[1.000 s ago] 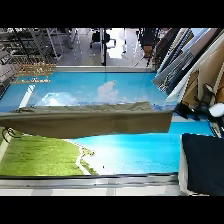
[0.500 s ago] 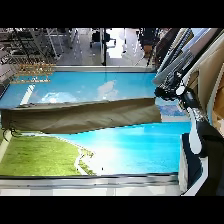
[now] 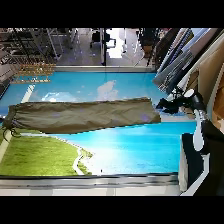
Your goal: Fold the clothes and pants, and hang the long-sleeved shirts on hangers.
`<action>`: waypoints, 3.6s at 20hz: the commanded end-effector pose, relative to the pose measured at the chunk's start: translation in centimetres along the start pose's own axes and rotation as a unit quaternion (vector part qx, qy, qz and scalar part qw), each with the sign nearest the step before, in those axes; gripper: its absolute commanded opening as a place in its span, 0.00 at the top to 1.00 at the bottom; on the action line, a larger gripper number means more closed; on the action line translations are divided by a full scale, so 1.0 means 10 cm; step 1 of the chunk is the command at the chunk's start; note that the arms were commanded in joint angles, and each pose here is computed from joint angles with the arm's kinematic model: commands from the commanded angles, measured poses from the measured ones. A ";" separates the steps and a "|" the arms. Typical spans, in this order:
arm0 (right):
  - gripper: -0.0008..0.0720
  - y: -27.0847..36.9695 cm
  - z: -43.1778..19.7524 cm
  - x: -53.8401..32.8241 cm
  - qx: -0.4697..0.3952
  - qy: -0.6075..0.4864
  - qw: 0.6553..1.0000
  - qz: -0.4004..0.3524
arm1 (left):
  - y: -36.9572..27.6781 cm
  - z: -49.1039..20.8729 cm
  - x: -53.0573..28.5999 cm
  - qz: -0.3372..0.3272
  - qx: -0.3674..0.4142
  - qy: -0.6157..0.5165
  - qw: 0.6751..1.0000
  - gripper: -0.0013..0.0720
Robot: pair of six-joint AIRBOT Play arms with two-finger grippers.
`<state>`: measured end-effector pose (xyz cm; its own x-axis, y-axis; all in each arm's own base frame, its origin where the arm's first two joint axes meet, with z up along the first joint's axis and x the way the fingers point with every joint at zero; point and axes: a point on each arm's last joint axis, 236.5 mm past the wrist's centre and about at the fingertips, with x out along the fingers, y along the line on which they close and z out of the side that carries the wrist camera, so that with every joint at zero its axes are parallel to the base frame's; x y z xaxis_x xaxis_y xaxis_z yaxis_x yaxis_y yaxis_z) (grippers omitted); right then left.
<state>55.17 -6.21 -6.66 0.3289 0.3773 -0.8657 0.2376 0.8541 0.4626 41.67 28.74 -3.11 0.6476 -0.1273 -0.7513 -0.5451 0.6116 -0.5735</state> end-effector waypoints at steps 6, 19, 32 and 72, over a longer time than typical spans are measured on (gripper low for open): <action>0.21 0.05 0.03 0.39 0.009 -0.002 0.994 0.109 | 0.03 -0.70 -0.04 0.027 0.038 0.147 0.988 0.12; 0.98 -0.91 -0.10 -1.14 -0.036 0.024 0.962 -0.268 | -1.98 -1.72 0.36 -0.159 0.262 0.228 0.924 0.96; 0.98 2.76 -1.34 -0.37 -0.287 -0.021 0.954 -0.081 | -2.72 -2.45 0.88 -0.142 0.237 0.242 0.930 0.96; 0.98 0.11 -0.84 -0.35 -0.148 0.130 0.972 -0.131 | -2.83 -3.05 0.44 -0.145 0.307 0.330 0.881 0.96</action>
<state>47.73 7.28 -6.49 0.0432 0.6486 -0.7599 -0.1051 0.7594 0.6421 43.96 -13.04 0.51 0.1657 -0.6689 -0.7247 0.1059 0.7426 -0.6613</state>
